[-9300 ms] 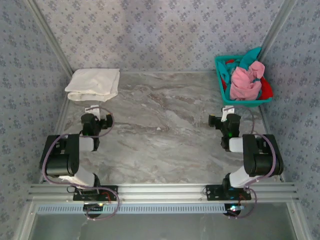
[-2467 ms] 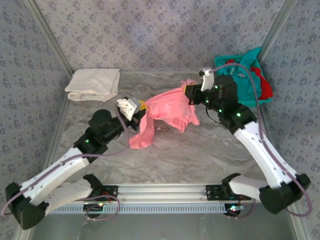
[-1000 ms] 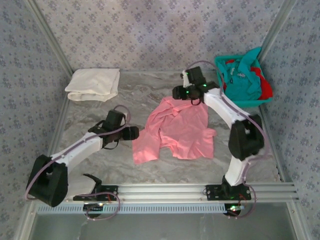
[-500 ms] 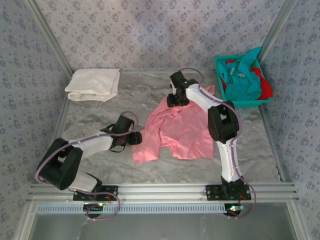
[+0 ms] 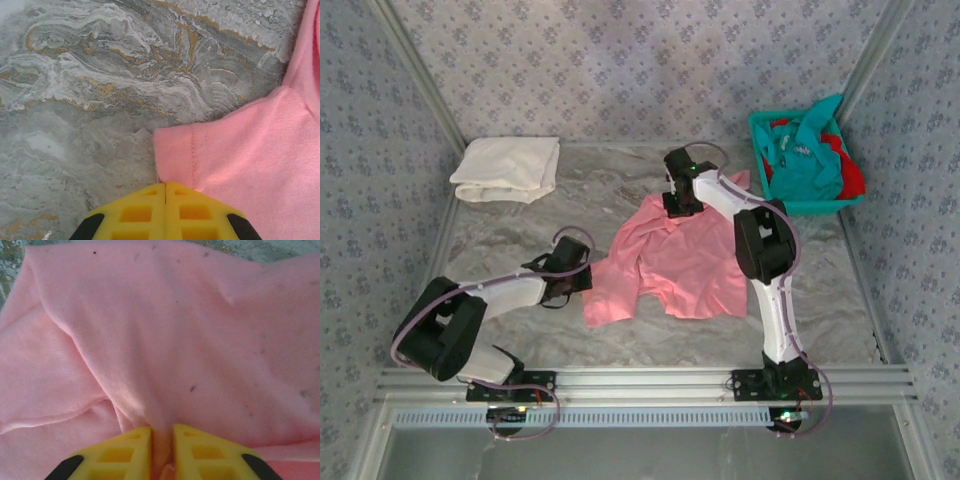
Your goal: Fold and stack the t-shirts
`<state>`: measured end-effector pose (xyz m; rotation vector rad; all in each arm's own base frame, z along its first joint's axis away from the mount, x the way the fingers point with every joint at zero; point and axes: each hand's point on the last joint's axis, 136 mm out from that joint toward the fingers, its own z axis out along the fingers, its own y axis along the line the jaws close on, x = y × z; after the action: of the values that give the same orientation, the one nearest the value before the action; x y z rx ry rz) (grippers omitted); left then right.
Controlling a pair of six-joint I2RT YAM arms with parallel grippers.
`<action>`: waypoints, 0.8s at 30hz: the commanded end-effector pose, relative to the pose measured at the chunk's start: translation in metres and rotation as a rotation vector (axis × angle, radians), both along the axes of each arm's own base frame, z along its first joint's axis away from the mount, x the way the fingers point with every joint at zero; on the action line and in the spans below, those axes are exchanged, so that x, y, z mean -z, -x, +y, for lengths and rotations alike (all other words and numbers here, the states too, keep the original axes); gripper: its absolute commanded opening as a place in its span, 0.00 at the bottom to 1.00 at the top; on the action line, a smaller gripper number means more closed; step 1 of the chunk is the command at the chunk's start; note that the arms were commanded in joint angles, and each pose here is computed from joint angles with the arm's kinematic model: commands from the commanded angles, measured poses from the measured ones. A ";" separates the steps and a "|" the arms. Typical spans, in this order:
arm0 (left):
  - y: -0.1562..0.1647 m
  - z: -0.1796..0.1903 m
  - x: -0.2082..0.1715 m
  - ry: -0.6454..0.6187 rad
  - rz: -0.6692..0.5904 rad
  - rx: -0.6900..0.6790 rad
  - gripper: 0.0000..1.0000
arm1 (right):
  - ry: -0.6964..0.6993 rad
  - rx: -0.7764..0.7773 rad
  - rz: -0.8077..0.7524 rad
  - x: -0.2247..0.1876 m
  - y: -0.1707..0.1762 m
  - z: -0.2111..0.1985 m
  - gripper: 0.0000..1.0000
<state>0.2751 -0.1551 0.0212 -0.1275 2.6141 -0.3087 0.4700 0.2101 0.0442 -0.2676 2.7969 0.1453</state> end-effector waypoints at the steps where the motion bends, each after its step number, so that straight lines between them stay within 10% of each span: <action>1: 0.009 0.013 -0.005 -0.034 0.004 -0.005 0.00 | -0.008 0.014 -0.026 -0.015 0.001 -0.004 0.11; 24: -0.012 0.115 -0.250 -0.357 -0.585 -0.080 0.00 | -0.142 0.050 -0.467 -0.242 0.079 -0.048 0.00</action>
<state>0.2894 -0.0544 0.2287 -0.0674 2.1332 0.0449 0.4084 0.1775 0.2526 -0.2035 2.3854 0.2545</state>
